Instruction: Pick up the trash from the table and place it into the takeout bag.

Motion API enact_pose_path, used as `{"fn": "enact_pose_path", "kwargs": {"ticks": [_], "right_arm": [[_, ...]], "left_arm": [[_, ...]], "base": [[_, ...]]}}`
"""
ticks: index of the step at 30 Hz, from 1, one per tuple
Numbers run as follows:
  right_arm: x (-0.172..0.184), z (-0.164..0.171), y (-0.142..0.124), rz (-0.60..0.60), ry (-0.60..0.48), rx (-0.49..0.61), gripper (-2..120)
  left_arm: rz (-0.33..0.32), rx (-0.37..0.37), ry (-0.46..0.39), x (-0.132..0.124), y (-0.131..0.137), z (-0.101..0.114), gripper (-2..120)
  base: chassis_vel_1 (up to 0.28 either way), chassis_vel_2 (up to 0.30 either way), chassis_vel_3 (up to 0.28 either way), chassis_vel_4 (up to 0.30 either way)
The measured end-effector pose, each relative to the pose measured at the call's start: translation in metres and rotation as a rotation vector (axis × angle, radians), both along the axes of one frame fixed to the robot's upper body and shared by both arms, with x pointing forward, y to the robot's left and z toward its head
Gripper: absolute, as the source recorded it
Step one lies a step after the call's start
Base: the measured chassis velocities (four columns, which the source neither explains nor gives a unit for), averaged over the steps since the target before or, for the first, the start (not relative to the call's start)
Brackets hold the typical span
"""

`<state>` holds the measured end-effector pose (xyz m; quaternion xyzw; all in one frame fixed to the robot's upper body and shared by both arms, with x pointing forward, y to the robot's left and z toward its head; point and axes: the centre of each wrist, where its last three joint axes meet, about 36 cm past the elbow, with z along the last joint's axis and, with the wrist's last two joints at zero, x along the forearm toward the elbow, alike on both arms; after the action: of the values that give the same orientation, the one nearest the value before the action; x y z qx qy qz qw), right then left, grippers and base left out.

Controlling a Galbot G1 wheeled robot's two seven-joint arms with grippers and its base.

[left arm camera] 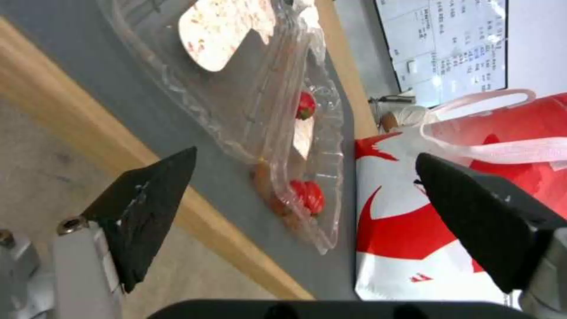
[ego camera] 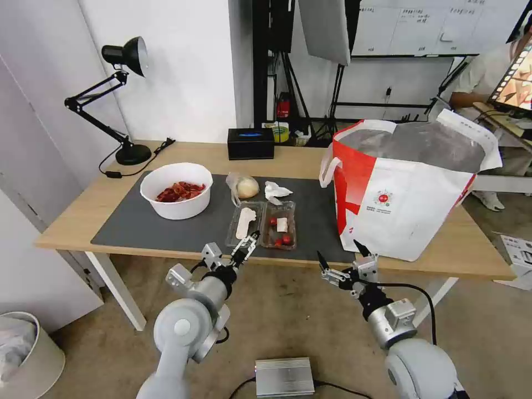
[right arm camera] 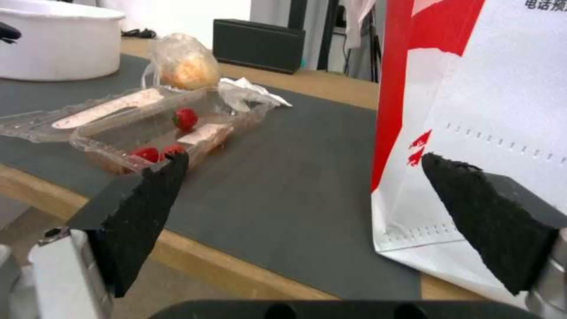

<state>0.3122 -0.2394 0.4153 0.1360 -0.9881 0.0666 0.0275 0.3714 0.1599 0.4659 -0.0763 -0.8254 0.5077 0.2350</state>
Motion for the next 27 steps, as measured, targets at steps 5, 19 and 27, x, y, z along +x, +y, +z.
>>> {"fn": "enact_pose_path", "kwargs": {"ticks": [5, 19, 27], "right_arm": [[0.001, -0.002, 0.002, -0.001, 0.002, 0.000, 100], [0.004, -0.006, 0.008, 0.005, 0.000, -0.001, 100], [0.004, -0.007, 0.008, 0.003, 0.003, -0.001, 100]], "left_arm": [[-0.002, -0.002, -0.001, 0.005, -0.003, -0.001, 100], [0.006, 0.004, 0.005, 0.011, -0.003, -0.003, 100], [0.010, 0.008, 0.012, 0.018, -0.005, -0.005, 100]], "base": [[0.000, 0.000, 0.000, 0.000], [0.000, 0.000, 0.000, 0.000], [0.000, 0.000, 0.000, 0.000]]}}
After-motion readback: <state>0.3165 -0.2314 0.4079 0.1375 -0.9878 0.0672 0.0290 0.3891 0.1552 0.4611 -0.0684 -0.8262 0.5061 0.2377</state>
